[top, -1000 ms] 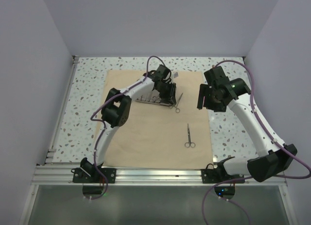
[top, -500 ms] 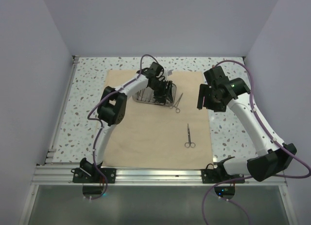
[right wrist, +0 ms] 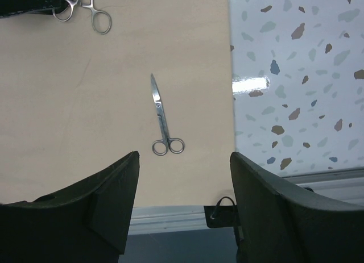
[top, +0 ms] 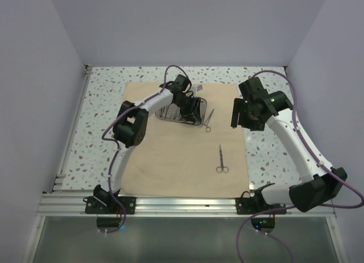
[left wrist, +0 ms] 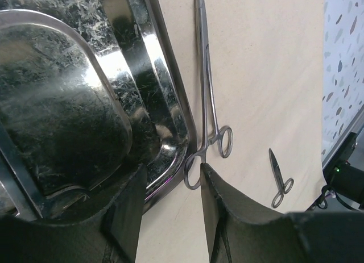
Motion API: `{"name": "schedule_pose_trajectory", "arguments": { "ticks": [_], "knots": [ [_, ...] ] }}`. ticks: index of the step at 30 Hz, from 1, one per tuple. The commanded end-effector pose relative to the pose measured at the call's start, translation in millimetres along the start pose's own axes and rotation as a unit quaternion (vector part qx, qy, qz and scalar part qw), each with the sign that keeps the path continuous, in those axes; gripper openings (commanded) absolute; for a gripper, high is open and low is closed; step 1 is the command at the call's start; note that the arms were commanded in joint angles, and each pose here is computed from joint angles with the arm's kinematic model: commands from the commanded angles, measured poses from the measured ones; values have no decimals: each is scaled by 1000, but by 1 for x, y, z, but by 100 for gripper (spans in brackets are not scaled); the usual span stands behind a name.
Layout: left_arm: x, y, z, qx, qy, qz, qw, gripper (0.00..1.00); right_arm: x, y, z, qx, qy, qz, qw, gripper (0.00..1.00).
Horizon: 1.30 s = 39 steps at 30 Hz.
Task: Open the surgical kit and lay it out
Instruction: Pick up the medical item from the container.
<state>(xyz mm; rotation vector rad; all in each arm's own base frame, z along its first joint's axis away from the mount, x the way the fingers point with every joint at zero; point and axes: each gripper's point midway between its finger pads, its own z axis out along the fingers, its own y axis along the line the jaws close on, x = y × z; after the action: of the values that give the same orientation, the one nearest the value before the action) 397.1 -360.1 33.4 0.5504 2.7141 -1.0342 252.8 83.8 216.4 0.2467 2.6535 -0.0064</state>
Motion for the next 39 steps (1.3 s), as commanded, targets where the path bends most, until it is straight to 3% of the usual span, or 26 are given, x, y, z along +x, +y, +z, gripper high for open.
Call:
{"name": "schedule_pose_trajectory", "arguments": {
  "ticks": [1, 11, 14, 15, 17, 25, 35, 39],
  "knots": [
    [35, 1, 12, -2, 56, -1, 998, 47, -3, 3, -1, -8, -6, 4, 1000, 68],
    [40, -5, 17, 5, 63, 7, 998, 39, 1, 0, 0, -4, -4, 4, 1000, 68],
    [41, -2, 20, 1, 64, 2, 998, 23, 0, 0, -1, -5, -6, 4, 1000, 68],
    [41, 0, 22, 1, 65, -2, 998, 11, -1, 0, -1, -5, -7, 5, 1000, 68],
    [40, 0, 25, 3, 63, -4, 998, 0, -1, 0, -2, -6, -8, 4, 1000, 68],
    [22, -14, 17, 14, 34, -1, 999, 0, 1, -1, -2, -5, -7, 4, 1000, 67],
    [-34, -56, -46, -9, -96, 13, 995, 0, -2, -8, -5, 19, -3, 7, 1000, 67],
    [-36, -66, -62, -5, -121, 7, 993, 0, -2, -13, -6, 38, 3, 15, 999, 66]
  ]
}}
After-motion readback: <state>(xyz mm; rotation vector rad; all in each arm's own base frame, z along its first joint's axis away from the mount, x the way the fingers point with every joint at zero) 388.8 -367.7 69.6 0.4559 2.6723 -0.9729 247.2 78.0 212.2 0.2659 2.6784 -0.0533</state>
